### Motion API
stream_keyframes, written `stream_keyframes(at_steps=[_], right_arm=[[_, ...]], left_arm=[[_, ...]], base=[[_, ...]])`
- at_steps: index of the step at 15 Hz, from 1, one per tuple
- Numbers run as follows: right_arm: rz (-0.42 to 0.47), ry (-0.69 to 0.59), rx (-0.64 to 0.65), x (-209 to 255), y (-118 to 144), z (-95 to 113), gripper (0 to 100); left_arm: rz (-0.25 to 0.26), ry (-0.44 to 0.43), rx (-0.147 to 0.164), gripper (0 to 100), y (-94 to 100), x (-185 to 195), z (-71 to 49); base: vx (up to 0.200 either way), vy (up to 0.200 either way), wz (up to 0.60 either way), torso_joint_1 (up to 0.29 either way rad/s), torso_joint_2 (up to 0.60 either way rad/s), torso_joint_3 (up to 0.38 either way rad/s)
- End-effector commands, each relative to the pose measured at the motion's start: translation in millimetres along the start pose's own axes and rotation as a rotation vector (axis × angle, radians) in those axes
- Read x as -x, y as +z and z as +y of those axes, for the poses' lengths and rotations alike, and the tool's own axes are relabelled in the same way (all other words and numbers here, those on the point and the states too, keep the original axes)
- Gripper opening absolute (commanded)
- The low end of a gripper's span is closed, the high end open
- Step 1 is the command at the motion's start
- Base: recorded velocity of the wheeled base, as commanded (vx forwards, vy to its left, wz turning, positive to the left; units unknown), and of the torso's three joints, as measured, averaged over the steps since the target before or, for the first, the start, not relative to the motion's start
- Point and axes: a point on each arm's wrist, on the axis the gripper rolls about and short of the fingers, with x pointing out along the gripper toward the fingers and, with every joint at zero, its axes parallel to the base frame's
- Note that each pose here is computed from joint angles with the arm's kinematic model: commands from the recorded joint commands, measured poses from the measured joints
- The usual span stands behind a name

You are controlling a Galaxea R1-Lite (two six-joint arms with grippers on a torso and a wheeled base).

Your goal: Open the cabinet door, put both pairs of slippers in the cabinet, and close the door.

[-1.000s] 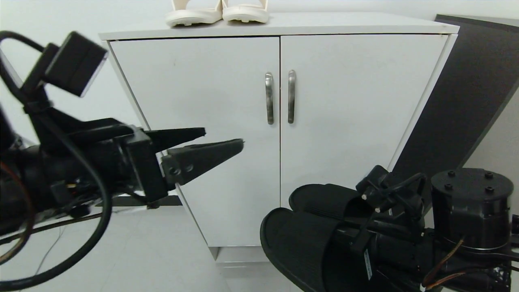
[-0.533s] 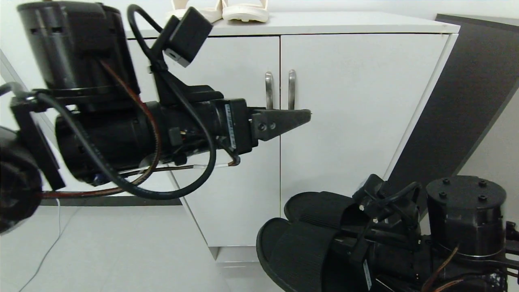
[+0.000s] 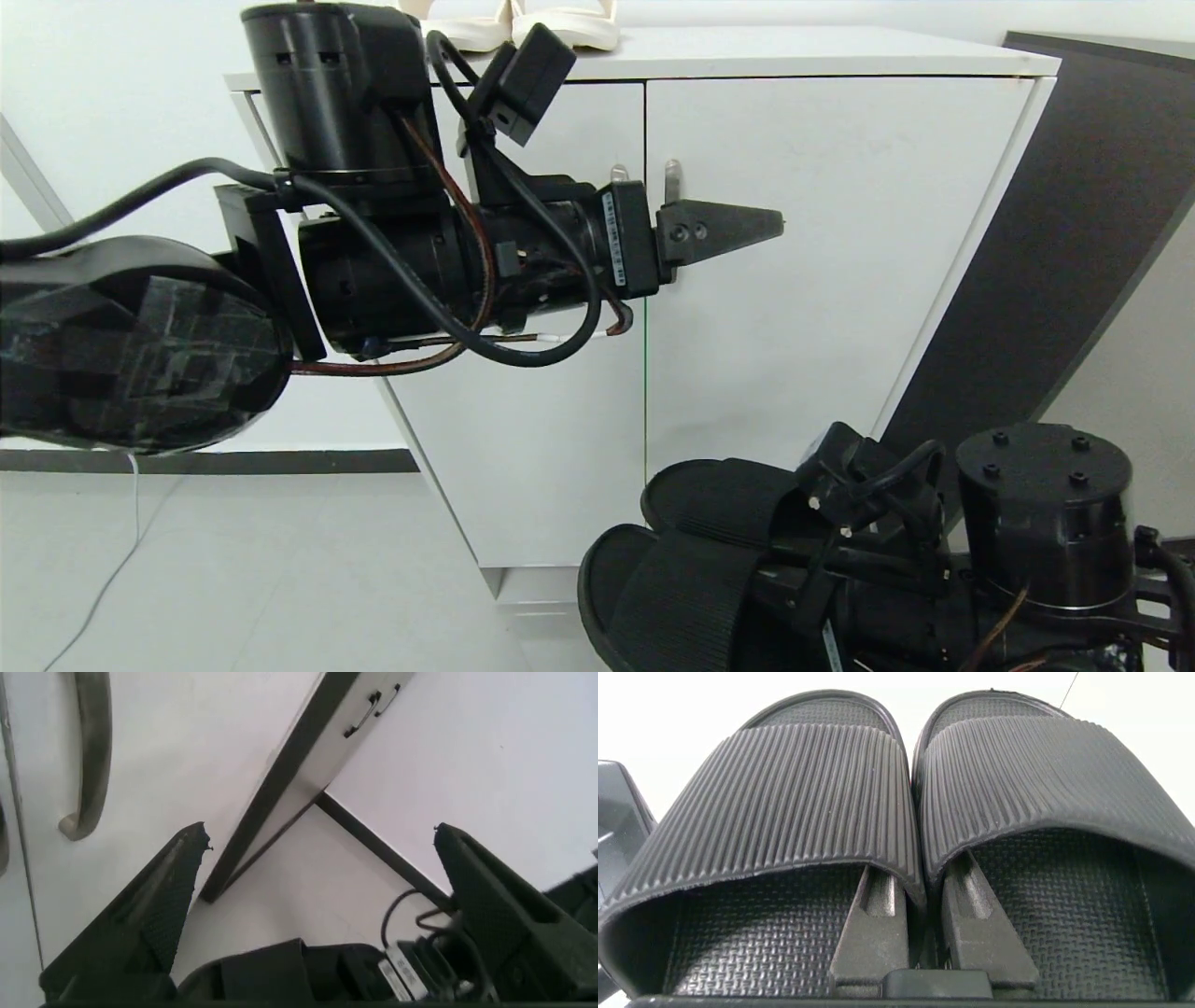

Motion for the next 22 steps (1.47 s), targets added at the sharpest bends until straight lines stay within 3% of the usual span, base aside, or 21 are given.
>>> stream_keyframes(at_steps=[1, 11, 18, 22], right_arm=[[0.007, 0.005, 0.002, -2, -1, 1, 0], [0.002, 0.006, 0.003, -2, -1, 2, 0], [0.007, 0.006, 0.004, -3, -2, 2, 0], [0.008, 0.006, 0.004, -3, -3, 2, 0]], left_arm=[[-0.001, 0.011, -0.001, 100, -2.5, -8, 6.7], [-0.056, 0.175, -0.023, 100, 0.4, -24, 34.5], [-0.065, 0.209, -0.023, 100, -0.7, -39, 49.8], [-0.07, 0.214, -0.022, 100, -0.4, -39, 52.0]], base=[[0.0, 0.0, 0.0, 0.0, 0.0, 0.0], [0.0, 0.0, 0.0, 0.0, 0.0, 0.0], [0.0, 0.0, 0.0, 0.0, 0.0, 0.0], [0.0, 0.0, 0.0, 0.0, 0.0, 0.0]])
